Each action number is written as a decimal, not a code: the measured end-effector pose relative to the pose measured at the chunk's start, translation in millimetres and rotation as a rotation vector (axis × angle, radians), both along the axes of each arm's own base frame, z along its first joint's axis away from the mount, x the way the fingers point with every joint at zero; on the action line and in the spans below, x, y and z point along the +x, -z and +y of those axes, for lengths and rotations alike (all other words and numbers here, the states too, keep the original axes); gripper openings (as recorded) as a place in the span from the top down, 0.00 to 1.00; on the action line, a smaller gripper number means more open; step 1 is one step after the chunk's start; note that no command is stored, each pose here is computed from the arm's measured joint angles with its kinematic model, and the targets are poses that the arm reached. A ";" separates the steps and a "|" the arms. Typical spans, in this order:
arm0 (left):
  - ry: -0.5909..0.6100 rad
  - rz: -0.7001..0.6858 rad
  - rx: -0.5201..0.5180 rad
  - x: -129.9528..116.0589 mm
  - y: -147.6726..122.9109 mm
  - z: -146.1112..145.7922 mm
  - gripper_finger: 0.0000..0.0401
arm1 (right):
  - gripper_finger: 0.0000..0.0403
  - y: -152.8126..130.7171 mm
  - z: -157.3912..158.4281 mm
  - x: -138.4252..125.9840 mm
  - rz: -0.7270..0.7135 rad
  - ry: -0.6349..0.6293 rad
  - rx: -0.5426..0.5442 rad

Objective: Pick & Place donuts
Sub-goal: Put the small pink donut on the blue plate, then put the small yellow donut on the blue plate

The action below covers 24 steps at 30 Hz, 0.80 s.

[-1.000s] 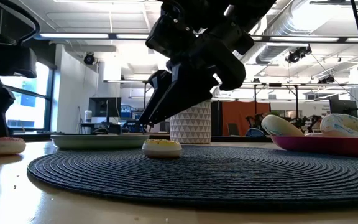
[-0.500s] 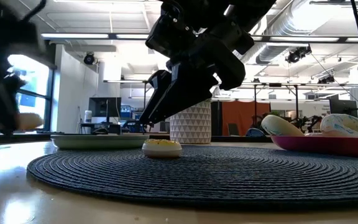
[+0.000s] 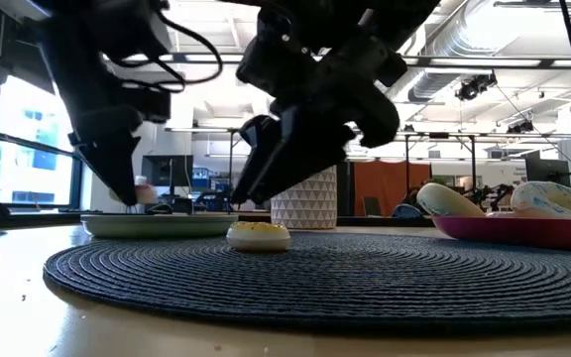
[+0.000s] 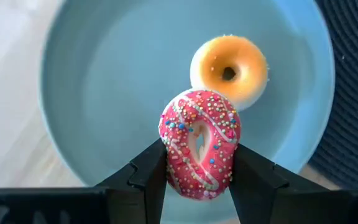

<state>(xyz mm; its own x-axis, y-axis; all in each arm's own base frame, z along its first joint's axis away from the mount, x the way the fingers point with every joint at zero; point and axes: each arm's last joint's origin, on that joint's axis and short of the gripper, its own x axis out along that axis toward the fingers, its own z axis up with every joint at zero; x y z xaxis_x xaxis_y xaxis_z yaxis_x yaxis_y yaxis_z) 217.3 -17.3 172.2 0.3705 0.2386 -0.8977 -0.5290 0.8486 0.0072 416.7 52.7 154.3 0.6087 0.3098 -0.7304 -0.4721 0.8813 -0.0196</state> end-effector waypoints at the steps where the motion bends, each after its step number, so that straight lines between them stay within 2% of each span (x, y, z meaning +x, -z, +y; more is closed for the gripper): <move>1: 0.005 0.008 -0.023 0.3 0.3 4.1 0.64 | 0.50 0.4 2.1 -0.9 0.006 -0.019 0.004; 4: 0.037 0.021 -0.062 1.0 0.7 11.3 0.64 | 0.50 0.3 10.9 -2.2 -0.004 -0.079 -0.002; 7: 0.083 0.019 -0.066 2.1 0.4 11.1 0.62 | 0.50 -0.3 16.6 -2.0 -0.034 -0.101 -0.057; 13: 0.097 -0.005 -0.062 4.5 -0.5 10.4 0.44 | 0.49 0.1 18.5 -3.0 -0.019 -0.098 -0.039; 17: 0.110 -0.007 -0.040 4.8 -1.1 10.8 0.32 | 0.45 1.1 18.4 -2.7 -0.011 -0.074 -0.029; 20: 0.113 -0.014 -0.042 6.0 -3.5 10.7 0.27 | 0.41 8.3 18.6 -1.3 0.005 -0.067 -0.025; 24: 0.131 -0.030 -0.043 11.0 -13.2 10.2 0.26 | 0.38 20.3 18.7 1.4 0.017 -0.063 -0.029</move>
<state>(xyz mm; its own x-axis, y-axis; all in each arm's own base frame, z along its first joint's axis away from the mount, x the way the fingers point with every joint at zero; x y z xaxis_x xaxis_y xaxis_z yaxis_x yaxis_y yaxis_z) 228.3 -7.1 185.4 0.4224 0.1482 -0.8942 -0.4131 0.9096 -0.0444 418.1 71.4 133.9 0.5762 0.3262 -0.7494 -0.5274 0.8488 -0.0360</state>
